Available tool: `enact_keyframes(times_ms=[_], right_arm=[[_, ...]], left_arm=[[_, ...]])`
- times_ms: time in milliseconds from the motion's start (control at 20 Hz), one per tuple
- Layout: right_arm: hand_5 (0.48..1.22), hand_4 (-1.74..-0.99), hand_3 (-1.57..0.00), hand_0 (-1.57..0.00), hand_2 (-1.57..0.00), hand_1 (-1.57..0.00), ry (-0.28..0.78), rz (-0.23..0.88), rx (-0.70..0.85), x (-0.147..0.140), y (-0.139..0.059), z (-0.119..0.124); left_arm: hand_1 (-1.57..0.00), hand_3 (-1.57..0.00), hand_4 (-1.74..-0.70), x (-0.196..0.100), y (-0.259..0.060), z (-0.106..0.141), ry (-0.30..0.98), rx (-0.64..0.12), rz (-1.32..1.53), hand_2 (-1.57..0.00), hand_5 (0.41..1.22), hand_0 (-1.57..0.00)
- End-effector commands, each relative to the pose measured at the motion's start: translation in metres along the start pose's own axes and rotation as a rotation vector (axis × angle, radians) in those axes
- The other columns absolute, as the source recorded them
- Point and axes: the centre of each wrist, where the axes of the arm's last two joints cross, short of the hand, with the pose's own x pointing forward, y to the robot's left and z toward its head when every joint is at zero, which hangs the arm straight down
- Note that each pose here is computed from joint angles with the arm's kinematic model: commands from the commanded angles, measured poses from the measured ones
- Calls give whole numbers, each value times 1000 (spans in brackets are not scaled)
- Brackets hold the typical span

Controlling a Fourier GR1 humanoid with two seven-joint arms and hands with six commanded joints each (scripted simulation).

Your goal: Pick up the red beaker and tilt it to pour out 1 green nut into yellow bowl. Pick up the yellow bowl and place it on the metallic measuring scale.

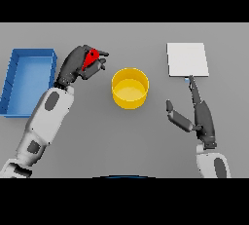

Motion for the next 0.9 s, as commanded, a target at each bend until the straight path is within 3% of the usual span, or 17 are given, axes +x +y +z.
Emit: enact_keyframes(times_ms=[0,300,550,650,700,850], right_arm=[[680,-1254,1,1,1,1,-5,-5,1,0,3,1],[690,-1256,1,1,1,1,6,-20,1,1,5,0],[704,-1274,1,1,1,1,-18,-24,5,4,3,2],[705,-1284,1,1,1,1,-15,-27,0,5,4,1],[702,-1283,1,1,1,1,-12,-37,2,1,3,4],[685,-1288,1,1,1,1,-4,-68,-12,0,7,1]], left_arm=[[-1566,-1564,-1734,4,3,-2,9,-5,-41,-1566,1114,-1566],[-1570,-1569,-1739,26,-4,-13,-12,-79,-500,-1570,1127,-1570],[-1571,-1570,-1740,43,-10,-25,-65,-138,-803,-1571,1190,-1571],[-1571,-1571,-1649,48,-7,-27,-96,-182,-903,-1571,1201,-1571],[-1571,-1571,-1666,55,-10,-29,-111,-197,-951,-1571,1205,-1571],[-1571,-1327,-1695,67,-14,-34,-141,-287,-1112,-1571,1213,-1571]])
